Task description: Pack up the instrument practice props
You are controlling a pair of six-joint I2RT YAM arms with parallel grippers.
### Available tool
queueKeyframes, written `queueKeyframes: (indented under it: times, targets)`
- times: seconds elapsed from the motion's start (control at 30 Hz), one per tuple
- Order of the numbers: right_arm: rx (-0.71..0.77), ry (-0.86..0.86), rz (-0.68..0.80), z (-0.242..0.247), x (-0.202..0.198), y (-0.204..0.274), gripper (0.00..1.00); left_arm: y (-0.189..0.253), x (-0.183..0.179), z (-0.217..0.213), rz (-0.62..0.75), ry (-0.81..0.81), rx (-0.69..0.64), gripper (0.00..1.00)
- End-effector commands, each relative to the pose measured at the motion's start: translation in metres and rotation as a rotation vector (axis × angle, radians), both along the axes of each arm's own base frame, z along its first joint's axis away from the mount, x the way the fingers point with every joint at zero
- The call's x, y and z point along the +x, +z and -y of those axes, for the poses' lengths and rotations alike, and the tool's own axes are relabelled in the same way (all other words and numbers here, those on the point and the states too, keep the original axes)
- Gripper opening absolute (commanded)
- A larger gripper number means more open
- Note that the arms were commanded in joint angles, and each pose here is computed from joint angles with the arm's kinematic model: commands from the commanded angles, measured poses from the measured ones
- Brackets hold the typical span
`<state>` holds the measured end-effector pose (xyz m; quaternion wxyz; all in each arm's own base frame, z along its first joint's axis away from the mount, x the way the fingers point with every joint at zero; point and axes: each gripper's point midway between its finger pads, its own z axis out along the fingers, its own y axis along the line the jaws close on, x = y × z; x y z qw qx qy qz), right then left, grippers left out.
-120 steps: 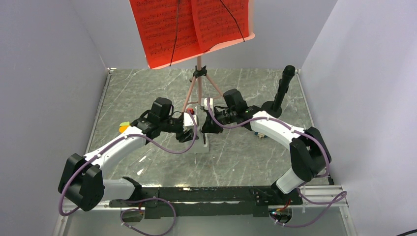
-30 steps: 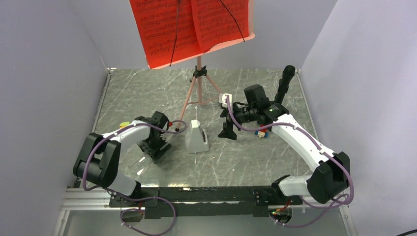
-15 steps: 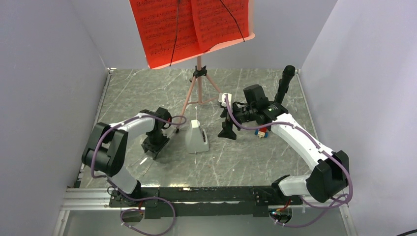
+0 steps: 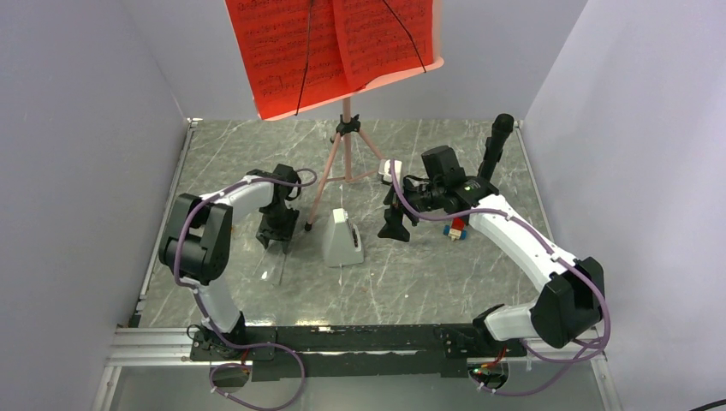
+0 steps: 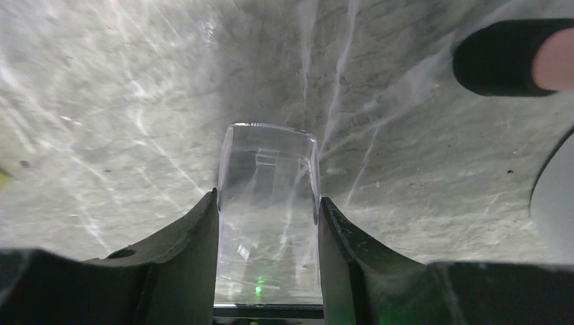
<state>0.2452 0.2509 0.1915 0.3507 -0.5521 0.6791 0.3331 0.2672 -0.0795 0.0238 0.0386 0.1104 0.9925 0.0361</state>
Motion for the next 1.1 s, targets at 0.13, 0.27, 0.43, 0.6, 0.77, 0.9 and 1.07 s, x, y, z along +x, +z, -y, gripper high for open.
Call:
queueKeyframes:
  times: [0.13, 0.27, 0.43, 0.6, 0.77, 0.9, 1.07]
  targets:
    - [0.050, -0.032, -0.014, -0.009, 0.008, 0.014, 1.00, -0.005, -0.037, 0.023, -0.116, 0.303, -0.182, 0.01]
    - [0.063, -0.043, -0.071, -0.017, 0.012, 0.011, 1.00, 0.003, -0.063, 0.056, -0.243, 0.412, -0.431, 0.05]
    - [0.074, -0.052, -0.118, -0.024, 0.015, 0.005, 1.00, 0.015, -0.067, 0.083, -0.329, 0.449, -0.606, 0.55]
    - [0.074, -0.039, -0.075, -0.025, 0.016, 0.023, 1.00, 0.032, -0.051, 0.061, -0.233, 0.486, -0.599, 0.90]
    - [0.052, -0.061, 0.005, -0.026, 0.025, 0.048, 1.00, 0.059, -0.022, 0.042, -0.104, 0.504, -0.704, 0.99]
    - [0.098, -0.109, 0.067, -0.035, 0.030, 0.083, 1.00, 0.083, -0.011, 0.036, 0.002, 0.433, -0.755, 0.99]
    - [0.161, -0.034, 0.148, -0.060, 0.007, 0.120, 1.00, 0.105, -0.024, 0.021, 0.136, 0.330, -0.682, 0.99]
